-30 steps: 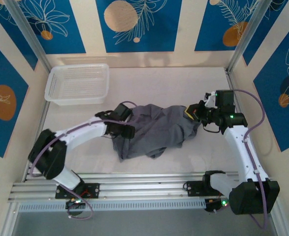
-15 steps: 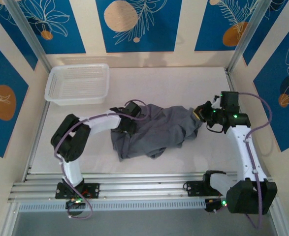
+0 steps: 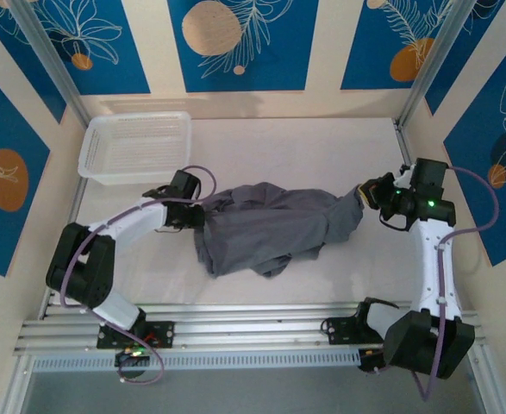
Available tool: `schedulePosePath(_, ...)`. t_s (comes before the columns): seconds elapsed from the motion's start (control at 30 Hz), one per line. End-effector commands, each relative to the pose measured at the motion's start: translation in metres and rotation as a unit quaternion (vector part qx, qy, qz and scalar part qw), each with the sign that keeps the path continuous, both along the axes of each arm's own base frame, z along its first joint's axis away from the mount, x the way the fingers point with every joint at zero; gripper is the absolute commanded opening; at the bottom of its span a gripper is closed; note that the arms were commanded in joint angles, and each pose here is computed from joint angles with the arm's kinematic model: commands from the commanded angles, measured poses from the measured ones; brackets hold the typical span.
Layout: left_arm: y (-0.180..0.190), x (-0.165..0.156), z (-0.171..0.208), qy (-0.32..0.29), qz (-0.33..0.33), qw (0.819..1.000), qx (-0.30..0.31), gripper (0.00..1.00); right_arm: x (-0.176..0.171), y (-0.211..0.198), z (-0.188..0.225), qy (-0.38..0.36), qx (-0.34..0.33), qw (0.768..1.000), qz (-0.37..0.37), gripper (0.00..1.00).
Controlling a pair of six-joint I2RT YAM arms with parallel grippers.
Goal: Fold the inside-out t-shirt
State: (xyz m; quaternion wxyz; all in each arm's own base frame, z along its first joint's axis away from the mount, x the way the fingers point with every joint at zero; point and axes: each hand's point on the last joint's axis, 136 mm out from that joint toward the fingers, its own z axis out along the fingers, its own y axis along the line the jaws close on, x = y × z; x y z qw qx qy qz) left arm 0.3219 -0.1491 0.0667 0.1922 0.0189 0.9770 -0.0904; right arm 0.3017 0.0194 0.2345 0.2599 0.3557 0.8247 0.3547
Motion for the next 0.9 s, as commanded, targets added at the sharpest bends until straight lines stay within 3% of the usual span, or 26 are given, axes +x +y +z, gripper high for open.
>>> schedulePosePath(0.0,-0.032,-0.001,0.028,-0.022,-0.038,0.995,-0.093,0.29,0.001,0.02,0.016,-0.027,0.001,0.998,0.052,0.0)
schedulePosePath(0.1,-0.037,0.001,0.032,-0.025,-0.037,0.993,-0.107,0.29,0.002,0.027,0.018,-0.029,-0.004,0.998,0.064,0.0)
schedulePosePath(0.33,-0.024,0.006,-0.007,0.03,-0.027,0.999,-0.031,0.4,0.002,0.036,0.017,-0.025,-0.006,0.997,0.074,0.0)
schedulePosePath(0.4,-0.027,0.005,-0.014,0.041,-0.025,0.998,-0.037,0.36,0.002,0.036,0.017,-0.025,-0.011,0.997,0.075,0.0)
schedulePosePath(0.53,-0.025,0.005,-0.014,0.034,-0.013,0.998,-0.041,0.17,0.0,0.036,0.015,-0.021,-0.022,0.997,0.075,0.0)
schedulePosePath(0.73,-0.024,0.005,-0.006,0.028,-0.01,0.999,-0.042,0.0,0.002,0.041,0.014,-0.02,-0.022,0.996,0.08,0.0)
schedulePosePath(0.87,-0.032,0.008,0.033,-0.002,-0.019,0.997,-0.071,0.0,0.006,0.042,0.026,-0.03,-0.017,0.997,0.074,0.0)
